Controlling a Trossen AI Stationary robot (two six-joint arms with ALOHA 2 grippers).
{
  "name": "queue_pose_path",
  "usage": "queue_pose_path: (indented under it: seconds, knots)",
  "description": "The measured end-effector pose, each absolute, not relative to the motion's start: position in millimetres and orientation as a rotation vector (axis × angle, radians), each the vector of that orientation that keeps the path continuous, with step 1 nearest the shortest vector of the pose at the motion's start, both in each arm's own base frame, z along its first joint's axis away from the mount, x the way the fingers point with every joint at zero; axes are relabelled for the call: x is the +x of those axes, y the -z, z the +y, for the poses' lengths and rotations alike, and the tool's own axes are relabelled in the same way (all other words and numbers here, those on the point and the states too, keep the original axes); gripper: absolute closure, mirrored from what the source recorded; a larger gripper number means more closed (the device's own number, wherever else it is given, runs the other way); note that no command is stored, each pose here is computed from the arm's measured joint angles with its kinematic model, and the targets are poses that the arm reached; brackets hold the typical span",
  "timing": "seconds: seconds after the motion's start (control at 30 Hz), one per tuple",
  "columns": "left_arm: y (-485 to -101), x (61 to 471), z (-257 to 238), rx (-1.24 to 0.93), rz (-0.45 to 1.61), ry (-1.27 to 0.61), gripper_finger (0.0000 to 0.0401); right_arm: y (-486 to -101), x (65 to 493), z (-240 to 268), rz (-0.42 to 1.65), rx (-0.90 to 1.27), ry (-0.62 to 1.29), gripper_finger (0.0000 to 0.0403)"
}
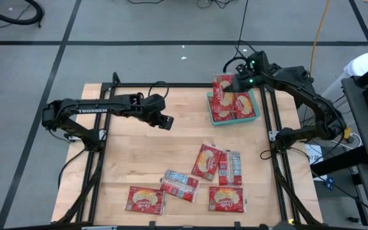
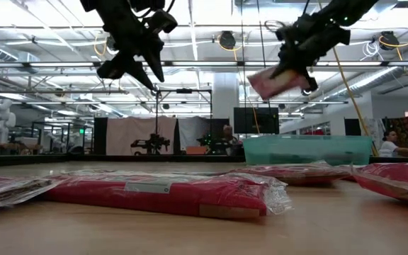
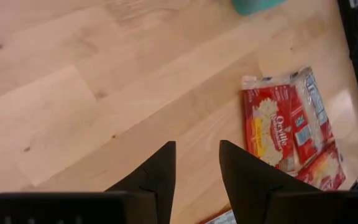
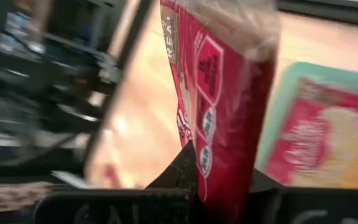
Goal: Sort popcorn bags into baskets
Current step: Put the red popcorn bag into the light blue bin
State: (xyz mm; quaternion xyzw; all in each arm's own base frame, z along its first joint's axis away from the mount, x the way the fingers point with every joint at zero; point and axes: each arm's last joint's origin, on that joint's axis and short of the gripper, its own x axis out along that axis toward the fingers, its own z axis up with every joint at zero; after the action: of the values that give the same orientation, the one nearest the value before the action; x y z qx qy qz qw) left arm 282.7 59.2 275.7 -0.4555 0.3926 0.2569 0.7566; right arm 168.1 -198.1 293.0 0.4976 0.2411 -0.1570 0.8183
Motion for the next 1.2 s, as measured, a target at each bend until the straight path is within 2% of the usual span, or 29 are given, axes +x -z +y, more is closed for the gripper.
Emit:
queue_pose_path:
  seconds: [0.13,0.37,0.9,1.2]
  knots:
    - [-275.7,281.3,65.1,-0.968,0.862,-0.54,0.0277,-273.6,169.7,-203.7,0.646,0.968,0.386,0.0396]
    - [-275.9,277.8,78.3,-0.962,0.87,-0.501,0.0277,-247.7,178.2,-217.8,0.762,0.826,0.369,0.0392]
    - [-276.0,278.0,77.7,-0.999,0.872,-0.493,0.0277,-195.1,194.1,-236.4,0.852,1.102,0.347,0.039]
    - [-276.8,279.0,78.1,-1.019,0.854,-0.499,0.0277,-187.8,197.3,-241.2,0.851,1.09,0.359,0.0384]
